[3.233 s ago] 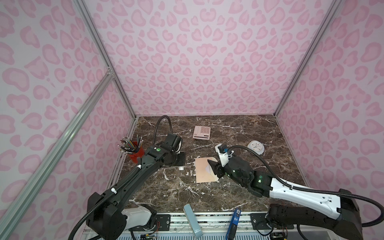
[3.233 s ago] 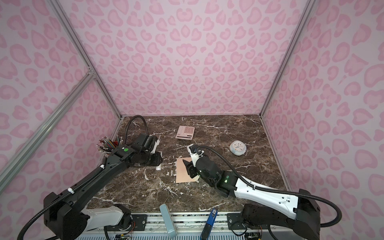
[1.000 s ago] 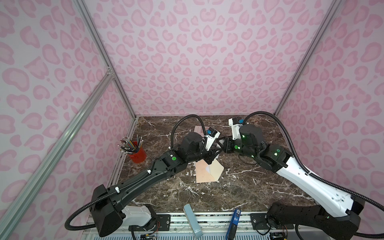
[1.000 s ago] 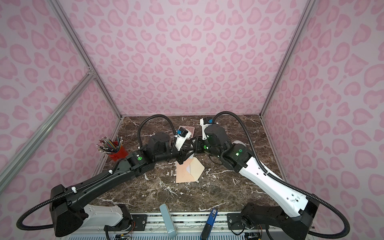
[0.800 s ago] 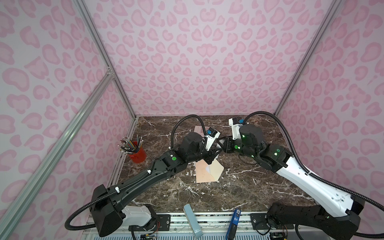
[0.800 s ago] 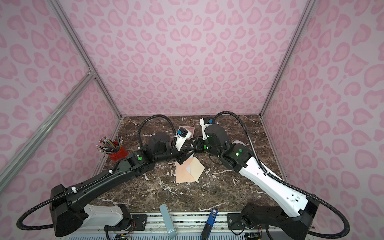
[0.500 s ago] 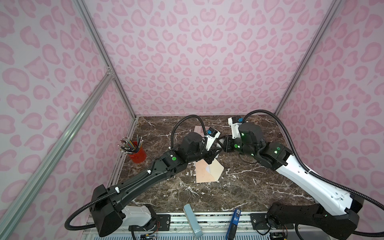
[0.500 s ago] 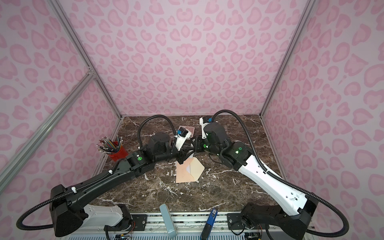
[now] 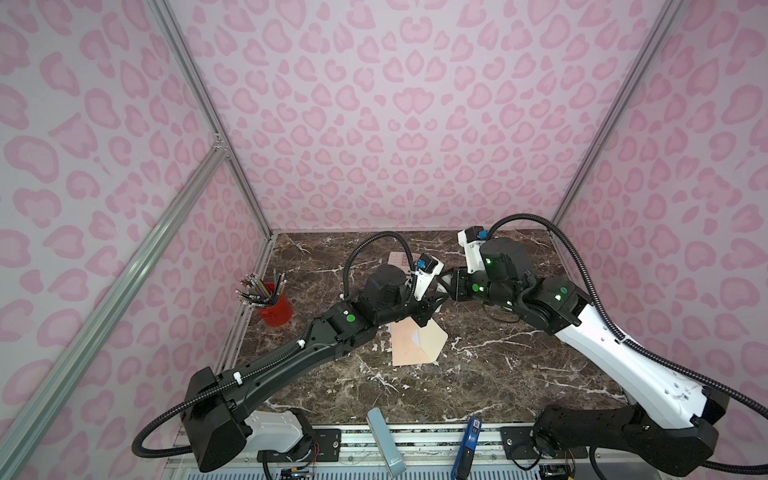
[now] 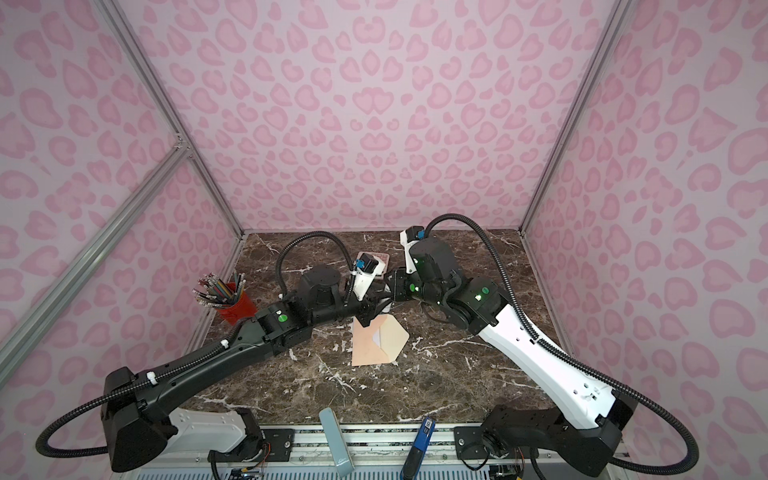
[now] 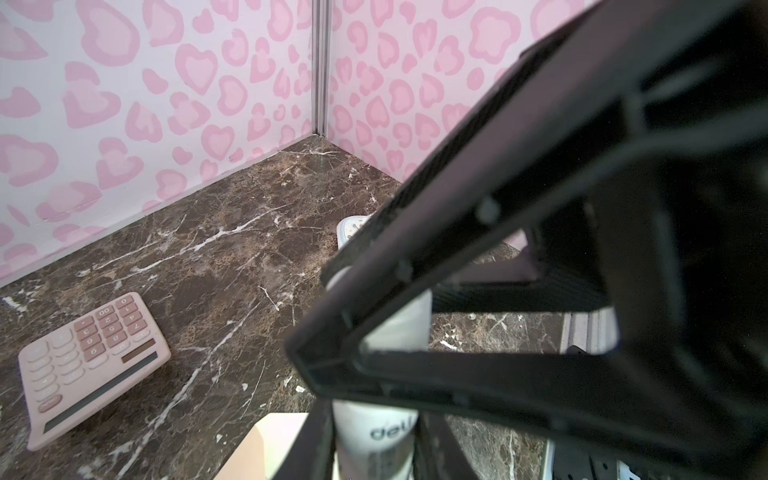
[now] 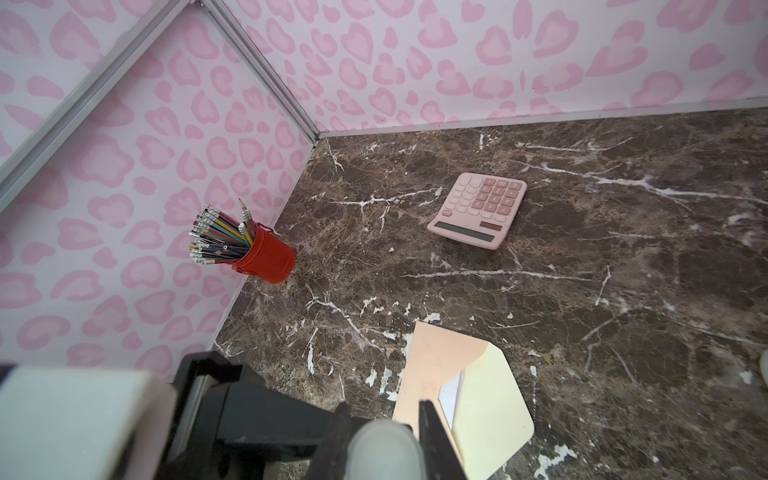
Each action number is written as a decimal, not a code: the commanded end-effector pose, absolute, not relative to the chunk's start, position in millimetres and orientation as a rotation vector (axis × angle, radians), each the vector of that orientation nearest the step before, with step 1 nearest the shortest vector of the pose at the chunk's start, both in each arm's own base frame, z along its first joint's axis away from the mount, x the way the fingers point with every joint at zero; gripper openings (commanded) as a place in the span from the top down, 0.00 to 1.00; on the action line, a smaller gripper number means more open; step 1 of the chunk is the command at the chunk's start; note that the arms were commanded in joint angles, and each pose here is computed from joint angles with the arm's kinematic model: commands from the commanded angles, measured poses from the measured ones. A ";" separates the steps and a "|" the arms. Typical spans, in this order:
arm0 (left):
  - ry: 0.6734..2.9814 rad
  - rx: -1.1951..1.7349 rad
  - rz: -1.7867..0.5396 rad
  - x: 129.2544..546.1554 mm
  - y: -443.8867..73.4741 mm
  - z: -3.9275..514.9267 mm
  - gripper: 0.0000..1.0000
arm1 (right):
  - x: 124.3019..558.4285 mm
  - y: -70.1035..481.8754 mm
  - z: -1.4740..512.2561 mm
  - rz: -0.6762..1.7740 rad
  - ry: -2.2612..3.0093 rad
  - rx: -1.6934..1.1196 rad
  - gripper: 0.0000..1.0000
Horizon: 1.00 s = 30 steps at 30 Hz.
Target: Place the letter into the envelope and seal it
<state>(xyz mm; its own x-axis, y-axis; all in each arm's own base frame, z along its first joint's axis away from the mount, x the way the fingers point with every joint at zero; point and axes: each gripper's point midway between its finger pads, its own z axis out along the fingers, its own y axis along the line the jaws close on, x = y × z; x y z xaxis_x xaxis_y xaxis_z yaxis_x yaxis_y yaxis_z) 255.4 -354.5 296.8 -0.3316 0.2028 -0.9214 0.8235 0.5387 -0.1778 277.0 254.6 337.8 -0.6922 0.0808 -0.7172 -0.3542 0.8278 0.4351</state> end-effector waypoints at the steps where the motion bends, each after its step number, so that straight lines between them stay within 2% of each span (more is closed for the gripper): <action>1: 1.944 0.871 -0.746 255.4 -344.6 265.6 0.92 | 286.0 257.9 372.2 0.768 2.116 -0.181 0.86; 21: 1.986 0.894 -0.758 257.2 -352.9 245.4 0.96 | 295.0 253.8 391.3 0.866 2.082 -0.125 0.86; 30: 1.976 0.881 -0.760 256.8 -350.8 251.4 0.96 | 299.8 243.2 390.7 0.824 2.084 -0.107 0.86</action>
<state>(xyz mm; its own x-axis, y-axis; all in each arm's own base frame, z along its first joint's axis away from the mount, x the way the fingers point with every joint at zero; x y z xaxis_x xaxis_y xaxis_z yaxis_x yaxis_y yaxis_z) 256.5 -351.9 242.6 -0.4313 0.3167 -0.8448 0.7968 0.5728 -0.1921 296.6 245.6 384.6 -0.6402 0.2029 -0.7410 -0.3552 0.7770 0.5197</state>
